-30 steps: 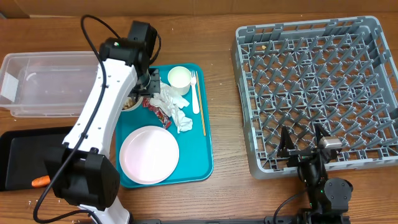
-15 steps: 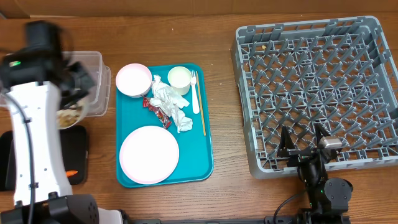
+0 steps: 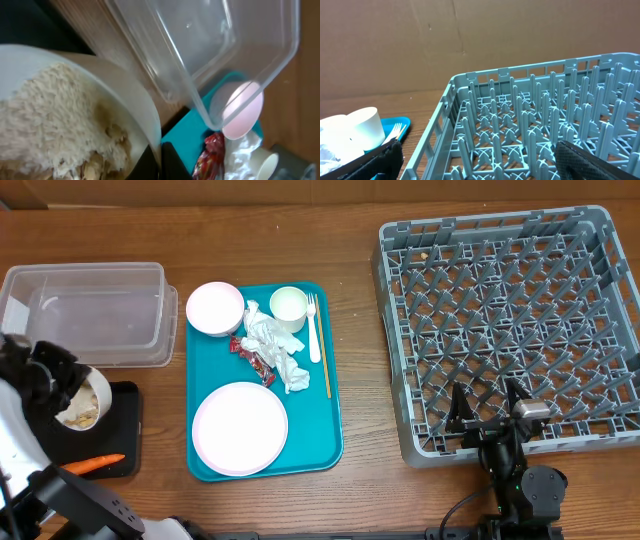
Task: Sort waste into correct bins and load items into the dishwasher
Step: 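Carry the cream bowl left over the black tray, then tilt the cream bowl to pour rice onto the black tray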
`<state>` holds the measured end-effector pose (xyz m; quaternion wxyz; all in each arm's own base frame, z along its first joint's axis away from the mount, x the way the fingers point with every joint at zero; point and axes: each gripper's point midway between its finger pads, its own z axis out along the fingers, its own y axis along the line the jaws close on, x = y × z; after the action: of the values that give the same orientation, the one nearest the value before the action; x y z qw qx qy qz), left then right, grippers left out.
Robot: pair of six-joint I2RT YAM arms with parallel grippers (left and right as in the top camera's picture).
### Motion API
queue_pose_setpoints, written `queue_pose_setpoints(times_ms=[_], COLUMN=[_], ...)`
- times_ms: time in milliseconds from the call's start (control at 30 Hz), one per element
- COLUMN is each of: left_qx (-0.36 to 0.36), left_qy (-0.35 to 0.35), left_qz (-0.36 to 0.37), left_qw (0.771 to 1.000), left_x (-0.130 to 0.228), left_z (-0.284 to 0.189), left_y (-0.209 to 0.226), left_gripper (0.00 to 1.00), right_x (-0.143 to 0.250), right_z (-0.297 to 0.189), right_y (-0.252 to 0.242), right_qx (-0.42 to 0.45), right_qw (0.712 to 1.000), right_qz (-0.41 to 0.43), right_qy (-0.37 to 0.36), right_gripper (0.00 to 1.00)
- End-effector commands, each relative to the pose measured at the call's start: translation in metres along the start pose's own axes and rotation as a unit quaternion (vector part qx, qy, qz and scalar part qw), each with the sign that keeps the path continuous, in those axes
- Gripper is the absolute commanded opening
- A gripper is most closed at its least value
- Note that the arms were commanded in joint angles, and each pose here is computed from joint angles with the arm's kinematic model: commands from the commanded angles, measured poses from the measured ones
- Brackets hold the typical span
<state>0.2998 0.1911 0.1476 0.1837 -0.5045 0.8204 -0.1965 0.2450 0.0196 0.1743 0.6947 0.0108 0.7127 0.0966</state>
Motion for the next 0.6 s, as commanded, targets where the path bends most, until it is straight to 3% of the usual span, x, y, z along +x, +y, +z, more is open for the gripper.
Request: queue_pose_setpoints(times_ms=[0, 133, 267, 433, 567], left_qx=[0.100, 0.149, 0.224, 0.260, 0.218], left_qy=[0.014, -0.006, -0.028, -0.030, -0.054], left_qz=[-0.024, -0.071, -0.075, -0.081, -0.100], left_qw=[0.995, 0.986, 0.971, 0.962, 0.969], left_x=[0.002, -0.008, -0.018, -0.021, -0.032], left_z=[-0.001, 0.006, -0.005, -0.016, -0.011], left_y=[-0.001, 0.019, 0.023, 0.024, 0.041], left_gripper=[0.04, 0.04, 0.04, 0.04, 0.04], right_x=[0.002, 0.002, 0.002, 0.002, 0.002], right_z=[0.000, 0.000, 0.000, 0.000, 0.000], right_y=[-0.003, -0.003, -0.003, -0.003, -0.003], right_qx=[0.007, 0.007, 0.007, 0.007, 0.007], right_qw=[1.000, 1.000, 1.000, 1.000, 1.000], right_qz=[0.000, 0.000, 0.000, 0.000, 0.000], right_qy=[-0.002, -0.002, -0.002, -0.002, -0.002], right_gripper=[1.00, 1.00, 1.00, 1.00, 1.00])
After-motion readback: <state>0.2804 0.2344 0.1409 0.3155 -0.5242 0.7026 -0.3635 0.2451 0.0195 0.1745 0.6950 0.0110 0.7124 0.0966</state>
